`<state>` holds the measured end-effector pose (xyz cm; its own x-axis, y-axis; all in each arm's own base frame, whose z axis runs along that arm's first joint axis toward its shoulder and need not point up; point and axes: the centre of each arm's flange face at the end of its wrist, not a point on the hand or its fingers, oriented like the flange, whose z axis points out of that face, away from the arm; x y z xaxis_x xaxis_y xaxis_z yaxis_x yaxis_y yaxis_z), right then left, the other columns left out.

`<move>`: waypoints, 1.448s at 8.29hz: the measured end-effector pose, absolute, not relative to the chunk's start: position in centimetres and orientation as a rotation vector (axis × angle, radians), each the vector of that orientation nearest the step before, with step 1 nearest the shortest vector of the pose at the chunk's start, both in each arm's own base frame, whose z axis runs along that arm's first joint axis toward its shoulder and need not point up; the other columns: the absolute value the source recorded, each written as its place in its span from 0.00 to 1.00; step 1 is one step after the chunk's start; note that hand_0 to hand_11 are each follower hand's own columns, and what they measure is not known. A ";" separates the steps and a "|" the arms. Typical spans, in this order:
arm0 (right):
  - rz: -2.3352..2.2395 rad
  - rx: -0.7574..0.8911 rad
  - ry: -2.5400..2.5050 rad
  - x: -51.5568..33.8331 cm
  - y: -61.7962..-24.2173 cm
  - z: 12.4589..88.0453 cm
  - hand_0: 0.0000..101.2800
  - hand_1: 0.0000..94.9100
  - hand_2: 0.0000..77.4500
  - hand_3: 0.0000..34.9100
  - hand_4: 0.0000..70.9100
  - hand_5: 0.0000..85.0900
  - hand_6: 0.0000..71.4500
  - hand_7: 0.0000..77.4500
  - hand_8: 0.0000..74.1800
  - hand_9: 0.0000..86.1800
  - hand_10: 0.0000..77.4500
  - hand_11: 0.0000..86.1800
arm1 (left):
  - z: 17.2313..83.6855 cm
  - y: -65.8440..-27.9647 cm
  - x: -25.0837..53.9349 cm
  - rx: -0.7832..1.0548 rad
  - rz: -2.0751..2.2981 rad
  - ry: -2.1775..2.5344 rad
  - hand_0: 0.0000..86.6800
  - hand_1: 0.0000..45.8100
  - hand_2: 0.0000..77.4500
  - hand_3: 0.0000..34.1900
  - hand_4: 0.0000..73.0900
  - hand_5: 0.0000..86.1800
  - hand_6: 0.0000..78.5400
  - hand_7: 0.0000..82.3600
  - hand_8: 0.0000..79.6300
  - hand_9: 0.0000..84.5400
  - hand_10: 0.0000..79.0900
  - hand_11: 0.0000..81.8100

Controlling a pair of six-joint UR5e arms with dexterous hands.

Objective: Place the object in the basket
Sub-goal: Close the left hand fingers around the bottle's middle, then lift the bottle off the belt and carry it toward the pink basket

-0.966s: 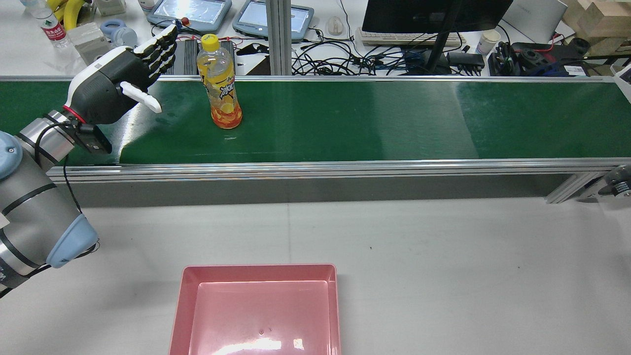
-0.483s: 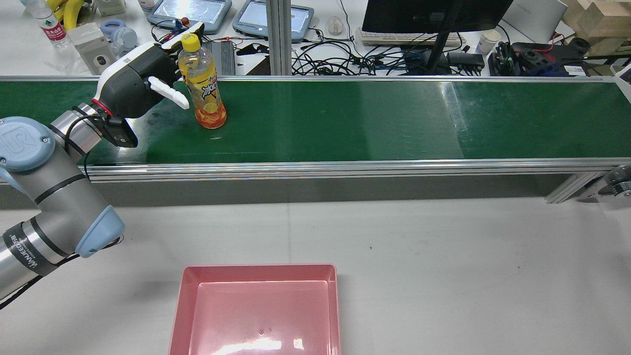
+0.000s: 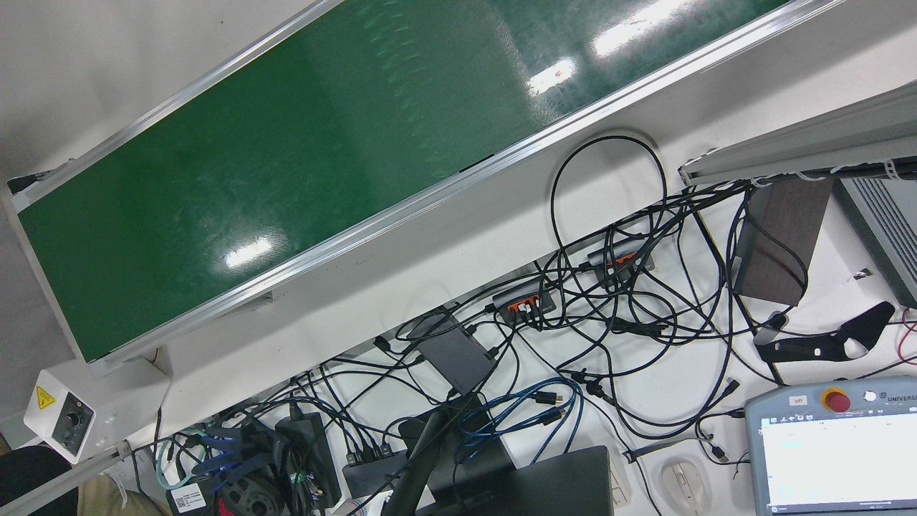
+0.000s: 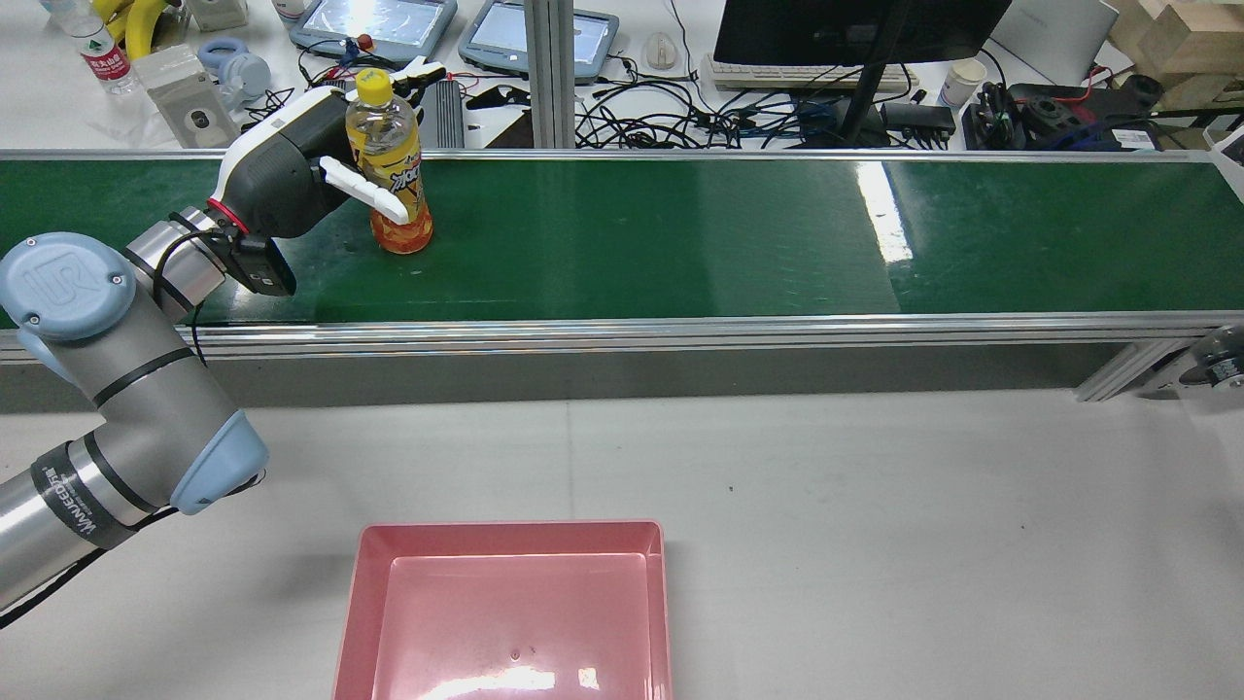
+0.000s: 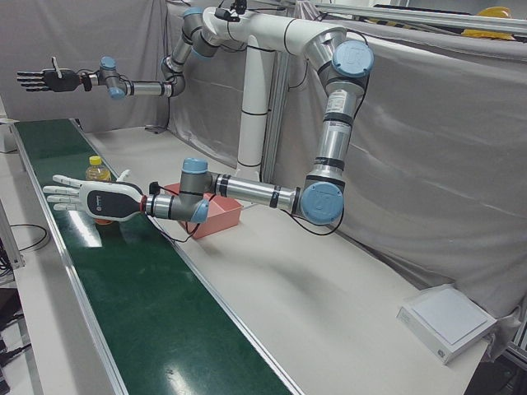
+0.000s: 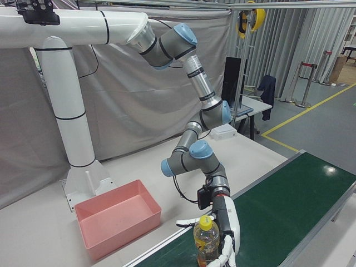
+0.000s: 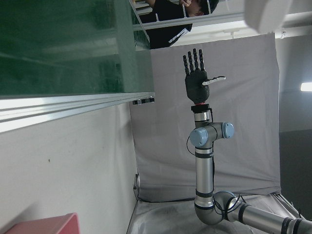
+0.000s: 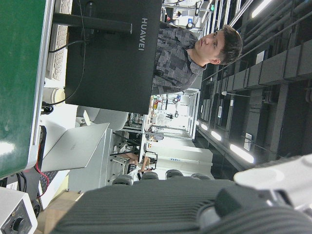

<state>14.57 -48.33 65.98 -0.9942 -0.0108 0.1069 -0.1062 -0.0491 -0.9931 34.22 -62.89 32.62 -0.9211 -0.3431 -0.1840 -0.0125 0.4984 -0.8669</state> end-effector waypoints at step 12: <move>2.224 0.131 -2.120 14.6 -48.3 65.9 0.00 0.00 0.01 0.00 0.00 0.00 0.00 0.01 0.00 0.00 0.00 0.00 | 26.8 -50.3 34.3 -0.433 -1.338 2.416 0.71 0.42 0.59 0.00 0.52 0.66 0.74 0.64 0.76 0.68 0.71 0.67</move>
